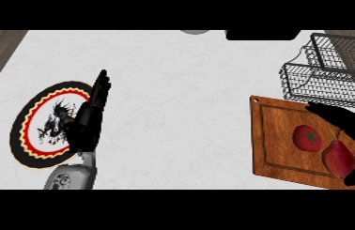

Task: Pick the tomato from the cutting board and place it in the tiered basket

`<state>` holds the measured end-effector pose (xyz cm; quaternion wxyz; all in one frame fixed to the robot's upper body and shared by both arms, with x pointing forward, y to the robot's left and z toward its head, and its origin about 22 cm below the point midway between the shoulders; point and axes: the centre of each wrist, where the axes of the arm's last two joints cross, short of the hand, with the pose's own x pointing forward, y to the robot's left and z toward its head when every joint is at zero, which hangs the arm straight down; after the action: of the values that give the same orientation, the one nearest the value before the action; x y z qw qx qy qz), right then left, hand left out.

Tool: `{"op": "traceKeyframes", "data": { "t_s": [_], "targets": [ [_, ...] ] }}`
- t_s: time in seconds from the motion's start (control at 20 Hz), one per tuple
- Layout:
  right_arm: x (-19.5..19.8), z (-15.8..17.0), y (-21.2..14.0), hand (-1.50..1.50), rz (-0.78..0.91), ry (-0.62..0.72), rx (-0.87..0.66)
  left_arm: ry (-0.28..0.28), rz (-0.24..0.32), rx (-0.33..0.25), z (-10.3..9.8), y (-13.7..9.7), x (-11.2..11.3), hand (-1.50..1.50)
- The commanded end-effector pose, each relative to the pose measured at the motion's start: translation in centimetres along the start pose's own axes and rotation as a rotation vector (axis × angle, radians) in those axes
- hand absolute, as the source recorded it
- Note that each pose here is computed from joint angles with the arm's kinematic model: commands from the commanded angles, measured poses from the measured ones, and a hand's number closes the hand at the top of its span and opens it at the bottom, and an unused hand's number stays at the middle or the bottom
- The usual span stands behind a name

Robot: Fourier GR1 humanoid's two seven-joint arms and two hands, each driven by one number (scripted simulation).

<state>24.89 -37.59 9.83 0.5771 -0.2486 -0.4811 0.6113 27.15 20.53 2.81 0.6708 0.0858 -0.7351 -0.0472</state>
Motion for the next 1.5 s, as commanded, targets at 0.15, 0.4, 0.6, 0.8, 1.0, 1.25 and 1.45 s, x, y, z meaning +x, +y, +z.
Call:
{"op": "traceKeyframes", "data": {
  "t_s": [0.15, 0.4, 0.6, 0.8, 1.0, 1.25, 1.45],
  "targets": [
    [0.3, -1.8, 2.1, -1.5, -0.019, -0.006, 0.01, -0.011, -0.011, 0.003, 0.0, -1.0, 1.2, 0.0],
    [-1.2, -1.6, 3.0, -1.5, -0.041, -0.008, 0.015, -0.015, 0.011, 0.0, 0.9, -1.7, 0.7, 0.0],
    [-1.6, -3.2, 1.5, -1.5, -0.041, -0.005, 0.009, -0.005, 0.004, 0.005, 0.4, 0.2, -0.4, 0.0],
    [-0.2, -3.4, 1.4, -1.5, -0.072, -0.012, 0.019, -0.011, -0.002, -0.002, 1.1, -1.4, 0.4, 0.0],
    [-0.4, -2.4, 6.2, -1.5, -0.114, -0.008, -0.021, 0.004, -0.002, 0.005, 0.5, -1.2, 0.2, 0.0],
    [-1.2, -4.1, 6.8, 1.5, -0.057, -0.045, -0.148, 0.004, 0.003, 0.008, -0.4, 0.5, 0.4, 0.0],
    [-1.0, -3.8, 5.8, 1.5, 0.074, -0.056, -0.2, -0.004, 0.007, -0.001, -1.2, -0.6, 1.2, 0.0]
  ]
}}
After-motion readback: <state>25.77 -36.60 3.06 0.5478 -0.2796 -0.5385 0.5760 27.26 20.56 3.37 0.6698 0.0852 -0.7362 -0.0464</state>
